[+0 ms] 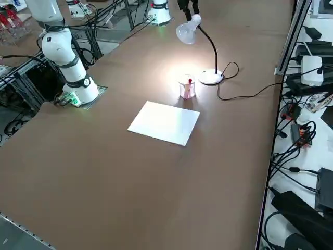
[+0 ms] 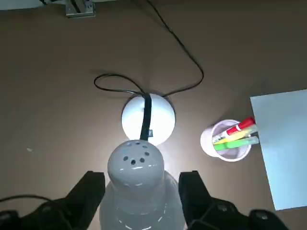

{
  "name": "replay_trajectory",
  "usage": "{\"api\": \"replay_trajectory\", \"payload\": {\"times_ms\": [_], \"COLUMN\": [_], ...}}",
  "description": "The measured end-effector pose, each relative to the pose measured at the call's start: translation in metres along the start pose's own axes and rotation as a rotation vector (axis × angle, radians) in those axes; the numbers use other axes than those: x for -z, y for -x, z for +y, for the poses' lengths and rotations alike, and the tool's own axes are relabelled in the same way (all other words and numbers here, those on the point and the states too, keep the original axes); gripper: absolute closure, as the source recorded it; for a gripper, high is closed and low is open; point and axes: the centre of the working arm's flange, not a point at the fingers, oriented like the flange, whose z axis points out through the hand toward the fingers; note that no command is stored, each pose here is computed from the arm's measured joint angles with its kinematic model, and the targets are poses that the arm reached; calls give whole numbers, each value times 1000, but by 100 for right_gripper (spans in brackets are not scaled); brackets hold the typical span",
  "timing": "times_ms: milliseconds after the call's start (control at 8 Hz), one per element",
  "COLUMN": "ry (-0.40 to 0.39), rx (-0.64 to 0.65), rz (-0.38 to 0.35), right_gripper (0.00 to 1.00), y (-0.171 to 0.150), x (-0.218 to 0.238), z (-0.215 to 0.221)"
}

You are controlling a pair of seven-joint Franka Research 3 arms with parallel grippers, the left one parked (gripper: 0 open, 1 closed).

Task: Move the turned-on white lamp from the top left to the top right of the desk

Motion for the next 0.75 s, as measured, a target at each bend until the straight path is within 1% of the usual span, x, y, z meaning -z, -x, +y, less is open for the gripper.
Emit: {"api": "replay_trajectory", "payload": {"times_ms": [500, 750], "ry": [-23, -11], "rx": [13, 19], "rz": [12, 20], "right_gripper": [6, 6], "y": [2, -1], "x": [-20, -31], "z": [-8, -7]}}
